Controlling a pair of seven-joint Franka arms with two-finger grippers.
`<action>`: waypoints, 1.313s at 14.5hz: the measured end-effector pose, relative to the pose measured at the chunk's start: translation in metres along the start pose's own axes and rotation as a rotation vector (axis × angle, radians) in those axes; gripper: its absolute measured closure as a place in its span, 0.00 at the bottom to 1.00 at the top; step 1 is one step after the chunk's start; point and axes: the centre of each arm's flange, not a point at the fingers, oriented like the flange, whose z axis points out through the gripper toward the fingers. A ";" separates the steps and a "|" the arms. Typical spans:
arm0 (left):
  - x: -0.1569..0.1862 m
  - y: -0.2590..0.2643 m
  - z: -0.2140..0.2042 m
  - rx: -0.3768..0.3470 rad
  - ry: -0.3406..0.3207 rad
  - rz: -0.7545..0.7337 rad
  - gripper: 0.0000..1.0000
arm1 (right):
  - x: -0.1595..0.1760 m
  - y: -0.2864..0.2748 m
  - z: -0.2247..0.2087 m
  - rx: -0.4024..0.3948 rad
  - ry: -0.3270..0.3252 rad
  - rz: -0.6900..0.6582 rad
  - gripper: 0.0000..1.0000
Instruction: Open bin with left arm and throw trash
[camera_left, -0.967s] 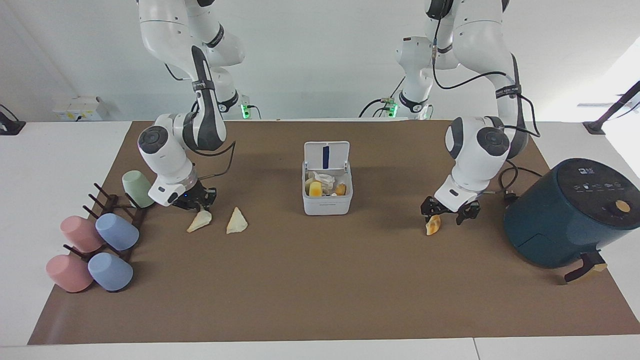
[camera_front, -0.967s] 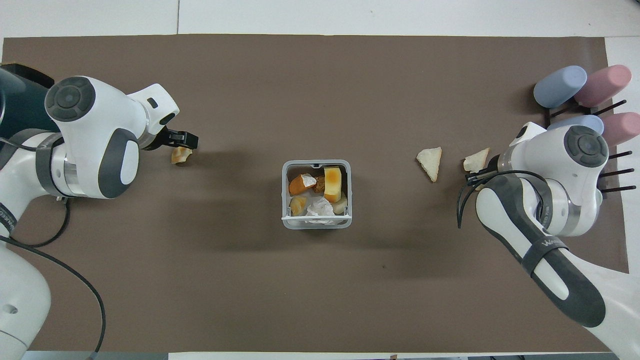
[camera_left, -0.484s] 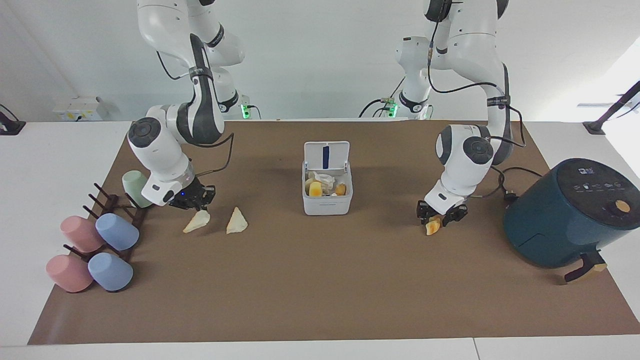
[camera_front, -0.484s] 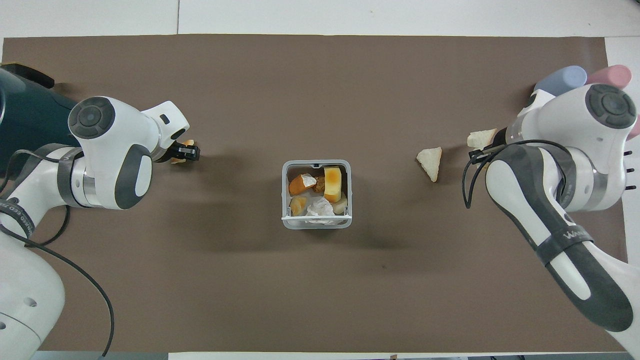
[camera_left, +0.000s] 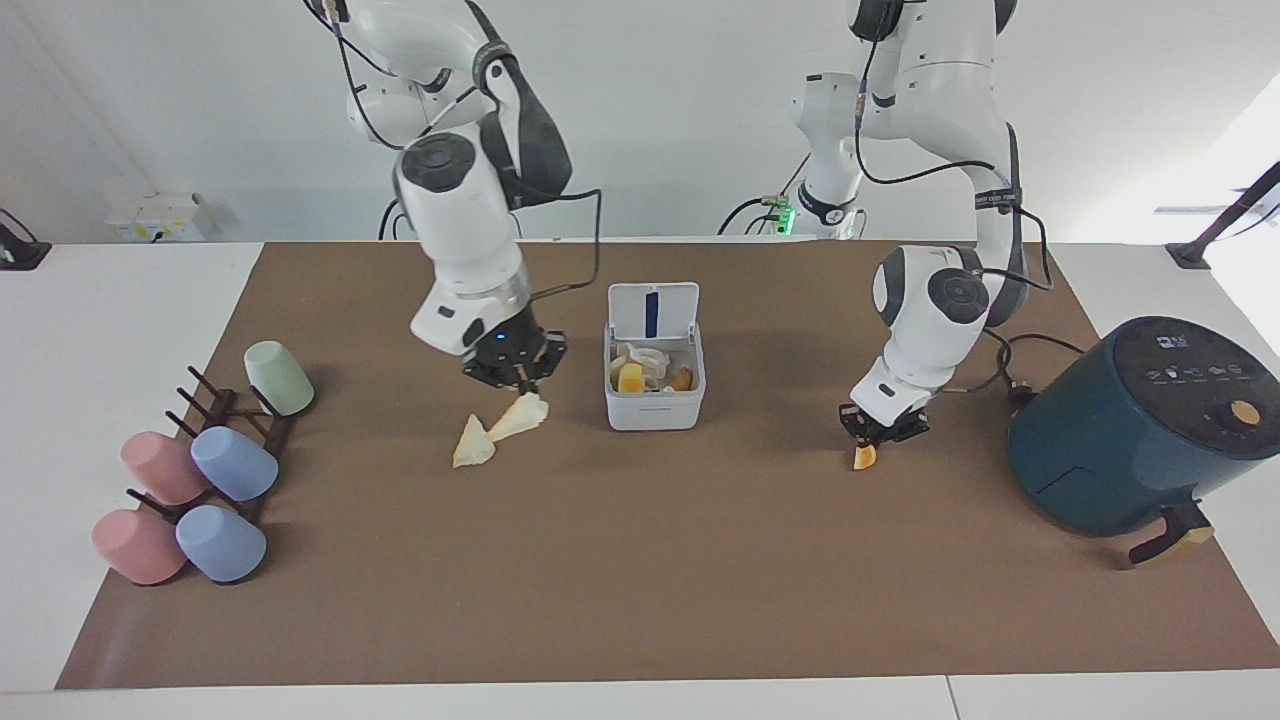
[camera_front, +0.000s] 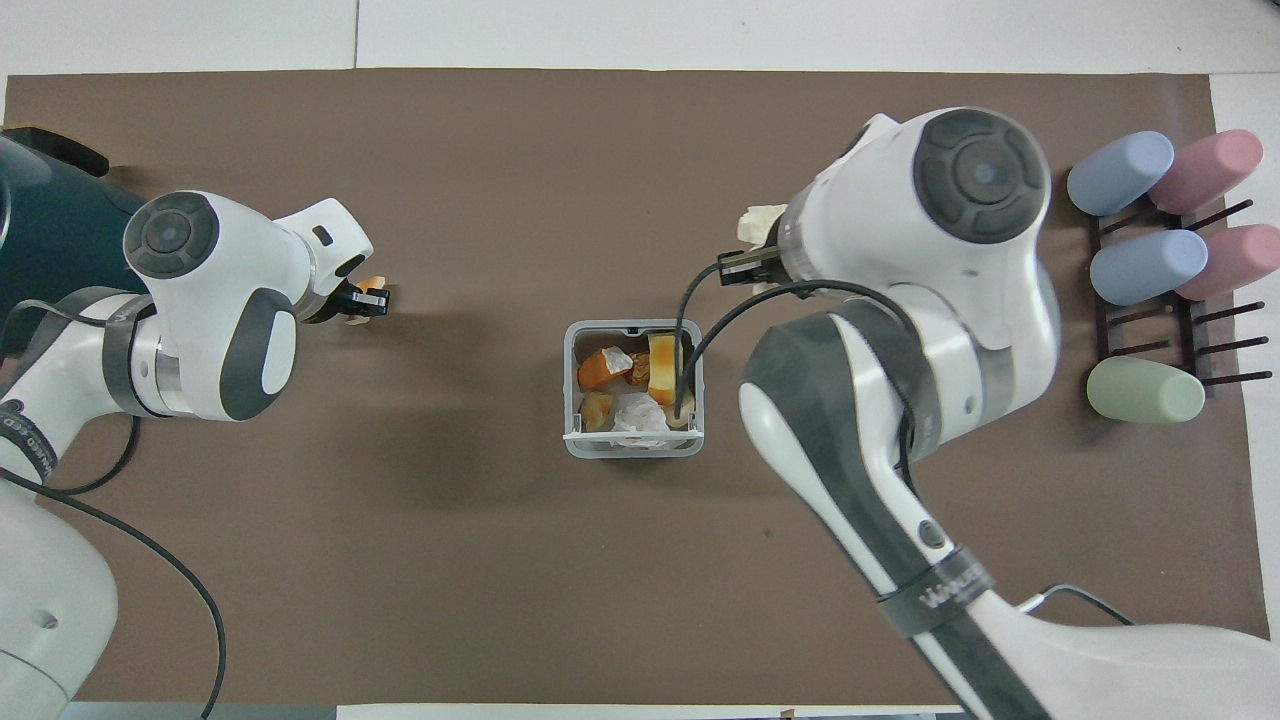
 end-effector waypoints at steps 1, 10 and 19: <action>0.000 -0.002 -0.010 0.000 0.009 -0.003 0.93 | -0.004 -0.025 0.004 0.012 0.018 0.007 0.89; -0.030 -0.020 -0.150 -0.010 0.017 -0.035 0.93 | -0.050 -0.129 0.058 0.054 0.040 0.003 0.89; -0.058 -0.018 -0.210 -0.017 0.015 -0.033 0.93 | -0.080 -0.130 0.081 0.020 -0.032 0.250 0.89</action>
